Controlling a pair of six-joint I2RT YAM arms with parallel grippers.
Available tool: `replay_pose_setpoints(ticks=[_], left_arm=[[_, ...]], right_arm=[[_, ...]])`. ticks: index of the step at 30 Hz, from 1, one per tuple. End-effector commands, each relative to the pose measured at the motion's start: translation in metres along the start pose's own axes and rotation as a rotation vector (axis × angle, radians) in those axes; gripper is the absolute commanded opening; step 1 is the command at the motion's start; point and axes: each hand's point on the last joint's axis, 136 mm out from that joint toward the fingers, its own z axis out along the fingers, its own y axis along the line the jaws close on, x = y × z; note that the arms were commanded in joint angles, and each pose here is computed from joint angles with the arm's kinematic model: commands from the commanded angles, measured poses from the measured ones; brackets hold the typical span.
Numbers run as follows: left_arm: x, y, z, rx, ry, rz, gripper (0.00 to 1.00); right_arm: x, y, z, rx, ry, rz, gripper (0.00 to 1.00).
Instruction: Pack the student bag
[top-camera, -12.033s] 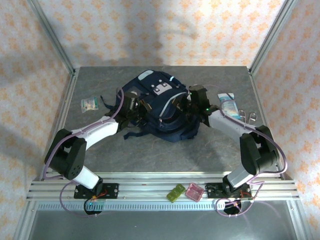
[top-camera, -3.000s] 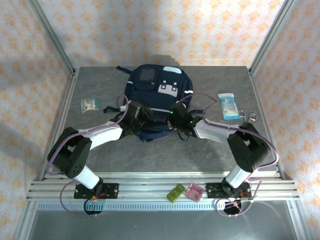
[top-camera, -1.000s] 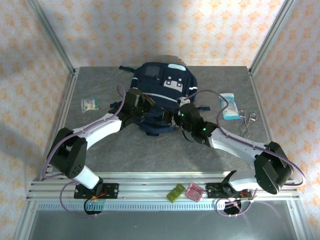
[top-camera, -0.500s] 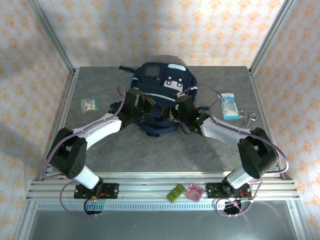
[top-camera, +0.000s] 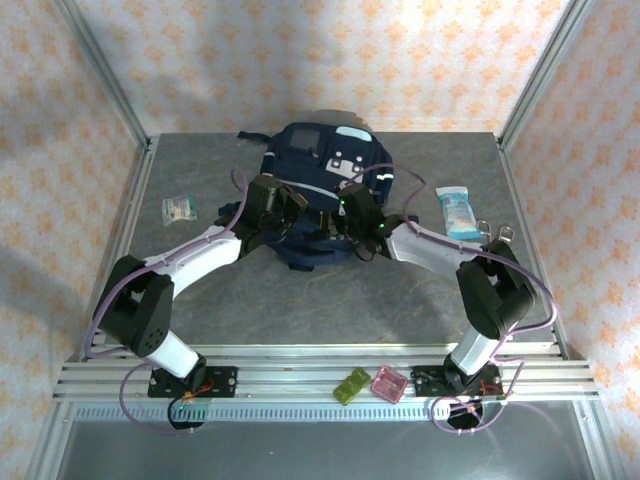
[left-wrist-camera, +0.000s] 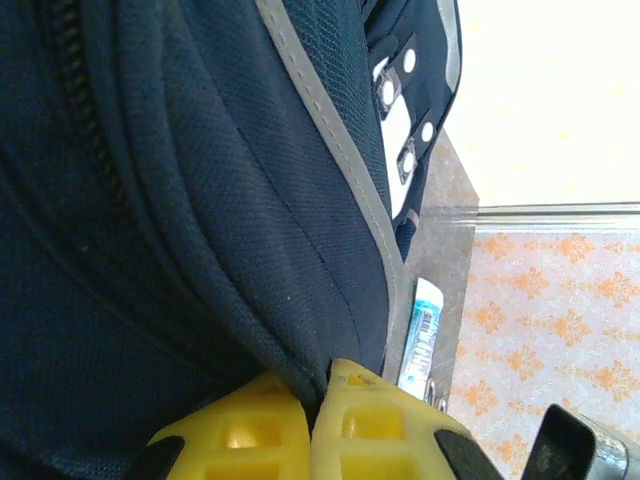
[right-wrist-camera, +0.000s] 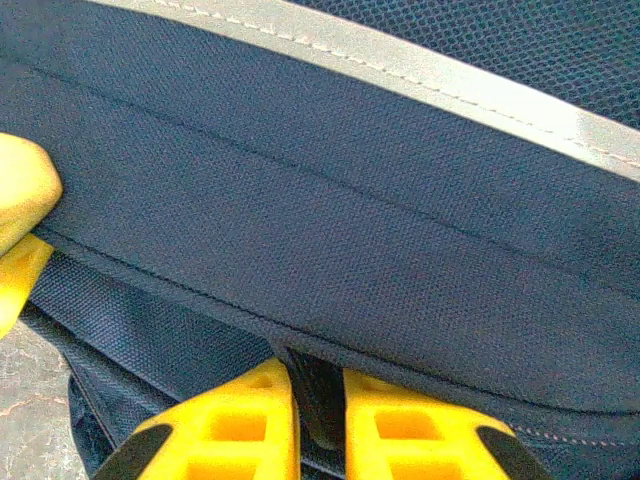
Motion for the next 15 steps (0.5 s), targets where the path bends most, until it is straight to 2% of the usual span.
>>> replay_pose_setpoints(ticks=[1,3,6,7,10,11,13,15], left_arm=[[-0.001,-0.079,-0.029,0.260,0.009,0.030,0.00],[-0.001,-0.079,-0.029,0.260,0.010,0.031,0.00],[0.000,-0.077,-0.028,0.256,0.012,0.032,0.00],[0.000,-0.078,-0.028,0.257,0.013,0.034,0.00],[0.000,-0.077,-0.027,0.256,0.014,0.033,0.00],[0.001,-0.077,-0.027,0.256,0.015,0.034,0.00],[0.000,-0.076,-0.027,0.253,0.014,0.033,0.00],[0.000,-0.076,-0.026,0.252,0.014,0.033,0.00]], right_arm=[[-0.027,0.002,0.005,0.018,-0.078,-0.003,0.11],[-0.028,0.002,0.006,0.018,-0.080,0.000,0.09],[-0.033,0.006,0.000,-0.002,-0.100,0.010,0.17],[-0.035,0.010,-0.002,-0.018,-0.110,0.008,0.17],[-0.040,0.009,-0.002,-0.007,-0.116,0.012,0.10],[-0.040,0.007,0.000,0.014,-0.105,0.016,0.11],[-0.040,0.003,0.004,0.044,-0.089,0.023,0.20],[-0.039,-0.001,0.008,0.068,-0.083,0.030,0.23]])
